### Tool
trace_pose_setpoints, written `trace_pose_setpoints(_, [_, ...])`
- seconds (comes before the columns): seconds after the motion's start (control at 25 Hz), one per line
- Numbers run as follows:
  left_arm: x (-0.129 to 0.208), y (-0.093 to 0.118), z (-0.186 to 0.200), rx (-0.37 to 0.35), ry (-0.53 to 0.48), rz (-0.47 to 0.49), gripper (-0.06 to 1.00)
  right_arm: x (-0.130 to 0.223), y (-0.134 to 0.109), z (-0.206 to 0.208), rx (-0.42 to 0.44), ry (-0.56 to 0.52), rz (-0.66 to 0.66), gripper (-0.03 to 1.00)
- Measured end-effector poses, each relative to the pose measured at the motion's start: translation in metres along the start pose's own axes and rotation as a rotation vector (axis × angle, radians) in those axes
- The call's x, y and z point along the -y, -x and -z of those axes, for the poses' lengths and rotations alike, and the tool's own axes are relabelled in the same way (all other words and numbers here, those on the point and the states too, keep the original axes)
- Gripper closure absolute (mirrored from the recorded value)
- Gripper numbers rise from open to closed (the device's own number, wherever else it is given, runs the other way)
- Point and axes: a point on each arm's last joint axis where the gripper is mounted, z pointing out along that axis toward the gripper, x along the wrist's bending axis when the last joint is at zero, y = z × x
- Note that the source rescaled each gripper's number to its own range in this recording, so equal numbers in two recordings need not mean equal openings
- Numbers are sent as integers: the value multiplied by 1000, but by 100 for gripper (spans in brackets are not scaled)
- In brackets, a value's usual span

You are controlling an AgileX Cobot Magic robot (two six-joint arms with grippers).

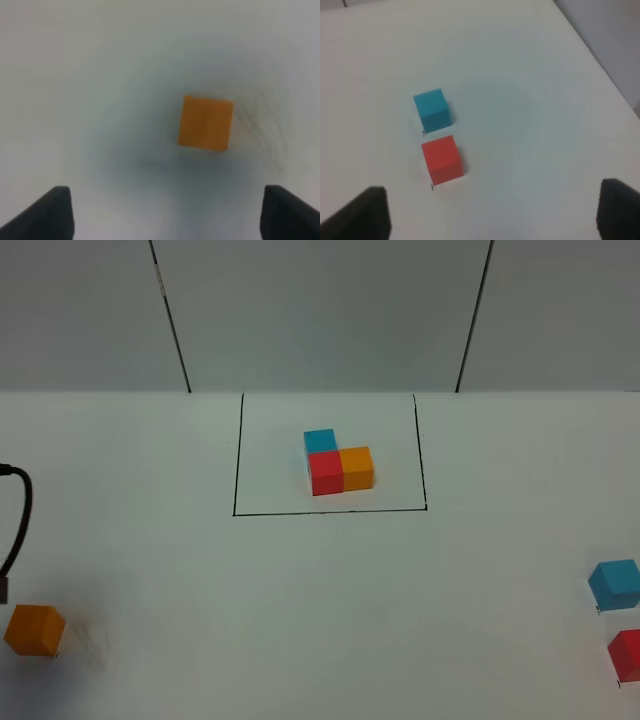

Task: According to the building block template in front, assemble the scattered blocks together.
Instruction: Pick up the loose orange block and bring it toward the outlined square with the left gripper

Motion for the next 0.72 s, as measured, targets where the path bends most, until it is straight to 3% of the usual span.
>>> trace_pose_setpoints(0.28, [-10,10,-44,15,-74,-29,6,0,0,0,0,0,0,21])
trace_pose_setpoints(0.72, [-13,18,-82,30,-132,-50,6,0,0,0,0,0,0,21])
